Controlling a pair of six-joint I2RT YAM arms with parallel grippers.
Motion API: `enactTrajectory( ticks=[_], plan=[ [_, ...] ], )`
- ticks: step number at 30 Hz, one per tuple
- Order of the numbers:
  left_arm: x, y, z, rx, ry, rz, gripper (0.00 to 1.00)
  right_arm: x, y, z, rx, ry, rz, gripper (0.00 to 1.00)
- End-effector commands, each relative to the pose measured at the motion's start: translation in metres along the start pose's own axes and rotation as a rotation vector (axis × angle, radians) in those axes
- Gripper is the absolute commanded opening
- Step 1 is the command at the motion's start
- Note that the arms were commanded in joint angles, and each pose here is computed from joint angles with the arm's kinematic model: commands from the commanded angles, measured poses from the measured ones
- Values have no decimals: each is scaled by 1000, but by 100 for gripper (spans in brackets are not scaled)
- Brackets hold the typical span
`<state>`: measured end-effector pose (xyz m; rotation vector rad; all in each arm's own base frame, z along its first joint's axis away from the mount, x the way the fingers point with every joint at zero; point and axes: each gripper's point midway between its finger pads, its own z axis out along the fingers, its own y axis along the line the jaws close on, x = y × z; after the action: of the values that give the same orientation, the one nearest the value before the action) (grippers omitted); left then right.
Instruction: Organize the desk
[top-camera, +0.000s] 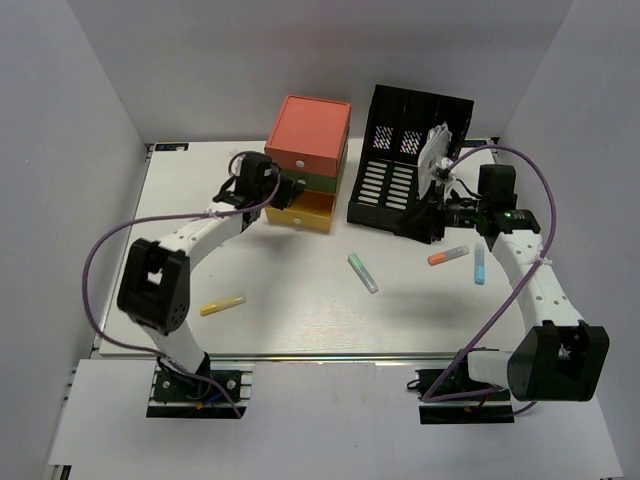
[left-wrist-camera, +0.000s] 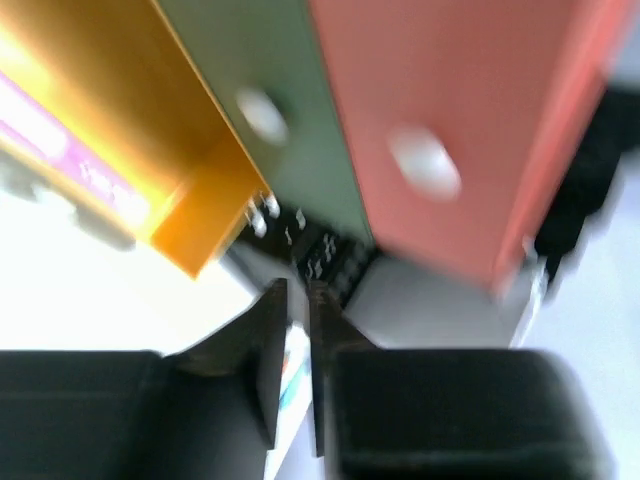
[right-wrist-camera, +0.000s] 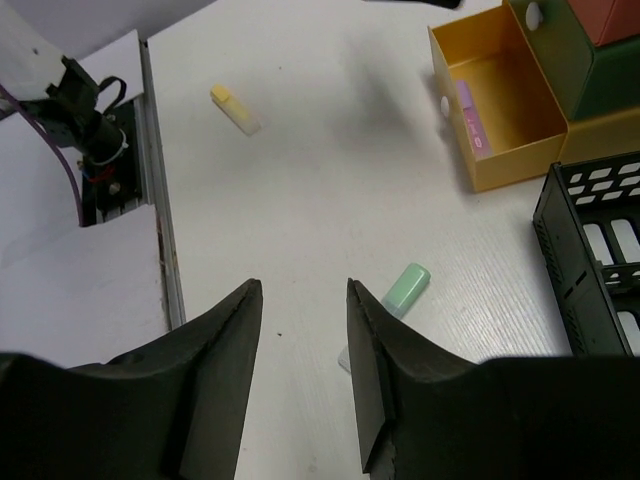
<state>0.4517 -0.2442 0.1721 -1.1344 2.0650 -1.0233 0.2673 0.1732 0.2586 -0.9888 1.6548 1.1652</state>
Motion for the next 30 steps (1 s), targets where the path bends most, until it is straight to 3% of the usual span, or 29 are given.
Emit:
enactTrajectory(
  ticks=[1, 2, 4, 5, 6, 7, 8, 9, 11, 13, 16, 22, 30],
  plan=[
    [16, -57, -76, 289, 75, 272, 19, -6, 4, 3, 27, 39, -105, 46],
    [21, -39, -83, 299, 86, 413, 14, -1, -3, 5, 73, 71, -125, 46],
    [31, -54, -133, 474, 110, 605, 14, 17, 0, 21, 67, 160, -151, 46],
    [32, -47, -144, 512, 89, 793, 14, 34, -14, 19, 137, 248, -163, 46],
    [34, -36, -166, 497, 98, 886, 19, 53, -15, 31, 131, 319, -152, 46],
    [27, -26, -173, 475, 63, 1052, 27, 76, -29, 28, 199, 402, -130, 45],
    [25, -5, -178, 404, 89, 1117, 38, 93, -36, 32, 212, 455, -99, 46],
    [21, 4, -183, 376, 74, 1172, 62, 104, -31, 40, 206, 500, -100, 45],
    [6, 17, -199, 334, -8, 1298, 74, 124, -40, 40, 285, 572, -76, 46],
    [-1, 43, -207, 287, -51, 1342, 83, 136, -43, 50, 344, 633, -84, 53],
    [-5, 74, -204, 252, -86, 1351, 85, 149, -48, 57, 401, 715, -78, 59],
    [-19, 70, -224, 278, -237, 1354, 86, 162, -52, 77, 467, 743, 38, 63],
    [-20, 72, -224, 261, -237, 1351, 86, 183, -55, 99, 479, 771, 121, 66]
  ],
)
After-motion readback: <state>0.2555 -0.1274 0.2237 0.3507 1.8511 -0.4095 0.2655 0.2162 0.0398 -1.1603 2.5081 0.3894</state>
